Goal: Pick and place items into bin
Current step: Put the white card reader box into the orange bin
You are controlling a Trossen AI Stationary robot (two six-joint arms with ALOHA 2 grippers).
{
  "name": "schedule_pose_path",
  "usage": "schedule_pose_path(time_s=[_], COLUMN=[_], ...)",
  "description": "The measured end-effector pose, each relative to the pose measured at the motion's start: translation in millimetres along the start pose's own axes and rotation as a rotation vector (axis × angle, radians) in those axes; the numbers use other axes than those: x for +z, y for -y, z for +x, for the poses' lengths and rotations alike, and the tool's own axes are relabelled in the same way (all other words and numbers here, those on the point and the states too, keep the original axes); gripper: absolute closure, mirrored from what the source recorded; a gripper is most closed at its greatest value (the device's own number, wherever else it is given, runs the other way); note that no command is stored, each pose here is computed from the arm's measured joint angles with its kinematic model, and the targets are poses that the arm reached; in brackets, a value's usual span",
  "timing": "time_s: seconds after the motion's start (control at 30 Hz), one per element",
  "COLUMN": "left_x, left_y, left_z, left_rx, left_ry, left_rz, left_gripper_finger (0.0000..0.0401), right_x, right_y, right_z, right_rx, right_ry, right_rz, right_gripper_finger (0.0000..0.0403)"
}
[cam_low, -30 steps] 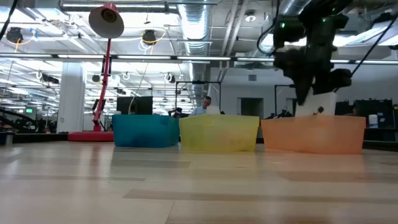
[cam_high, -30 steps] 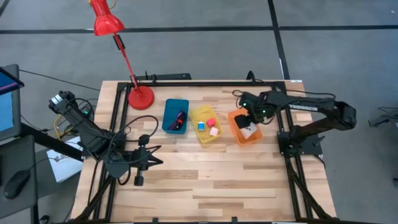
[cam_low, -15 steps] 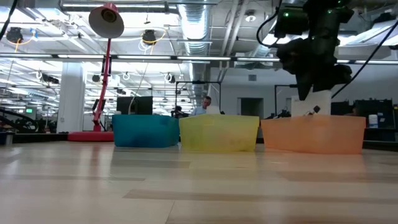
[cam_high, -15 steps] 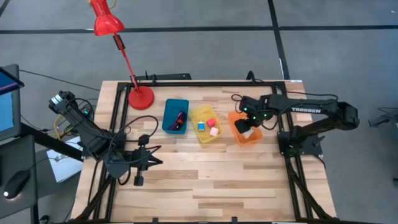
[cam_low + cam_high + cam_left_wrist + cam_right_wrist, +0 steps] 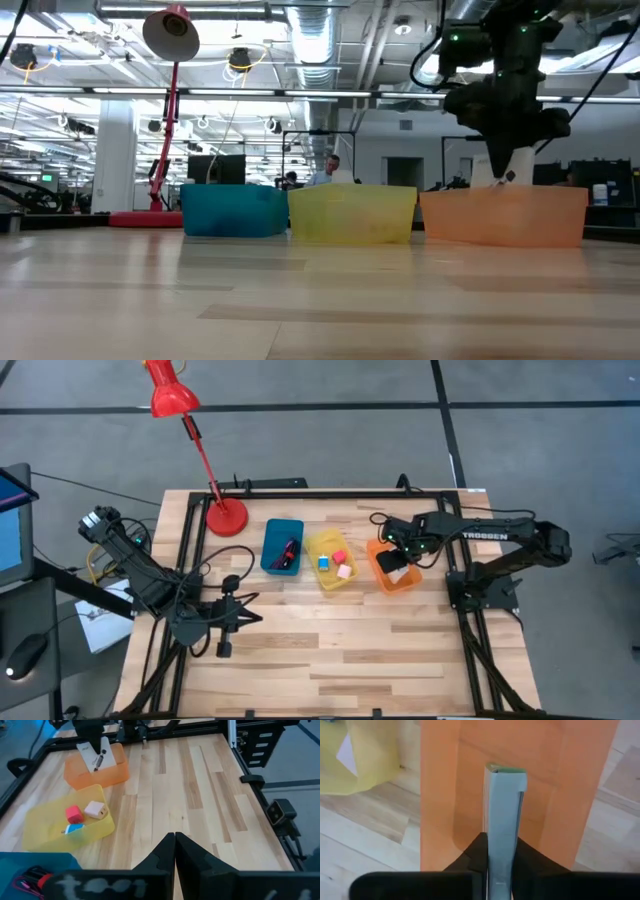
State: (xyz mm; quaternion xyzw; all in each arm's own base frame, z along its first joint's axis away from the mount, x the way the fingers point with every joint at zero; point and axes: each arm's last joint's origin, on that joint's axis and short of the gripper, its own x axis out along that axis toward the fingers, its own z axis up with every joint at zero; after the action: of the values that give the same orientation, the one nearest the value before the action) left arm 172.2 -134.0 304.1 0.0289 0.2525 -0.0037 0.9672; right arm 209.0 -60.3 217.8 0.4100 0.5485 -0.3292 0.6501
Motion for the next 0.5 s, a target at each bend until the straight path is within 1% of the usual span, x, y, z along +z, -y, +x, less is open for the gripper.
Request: schedule_pose_path(time_s=[0.03,0.13,0.23,0.37,0.43,0.5], left_x=[0.1,0.2,0.5,0.7,0.7,0.7], left_y=[-0.2,-0.5,-0.4,-0.6,-0.6,-0.6], left_z=[0.0,0.0,0.0,0.0,0.0,0.0], left_rx=[0.007,0.015,0.015,0.022,0.022,0.022], left_ry=[0.003,0.006,0.009,0.013,0.013,0.013], left_rz=[0.0,-0.001,-0.023,-0.05,-0.053,-0.054], left_gripper_finger=[0.0401,0.0401,0.0401,0.0401,0.0401,0.0401], right_x=[-0.1,-1.0,-0.2,1.5,1.6,0.1], right_y=[0.1,1.6,5.3,9.0,11.6,15.1], right_z=[-0.5,-5.1,-12.4,-26.4,-32.5,-38.0], right_rx=[0.0,0.002,0.031,0.089,0.105,0.106], right_ry=[0.004,0.035,0.068,0.177,0.223,0.261], right_rz=[-0.001,0.007,0.064,0.149,0.203,0.256], right_gripper_finger=[0.0366,0.0368,0.0368,0.0347,0.0348,0.0357])
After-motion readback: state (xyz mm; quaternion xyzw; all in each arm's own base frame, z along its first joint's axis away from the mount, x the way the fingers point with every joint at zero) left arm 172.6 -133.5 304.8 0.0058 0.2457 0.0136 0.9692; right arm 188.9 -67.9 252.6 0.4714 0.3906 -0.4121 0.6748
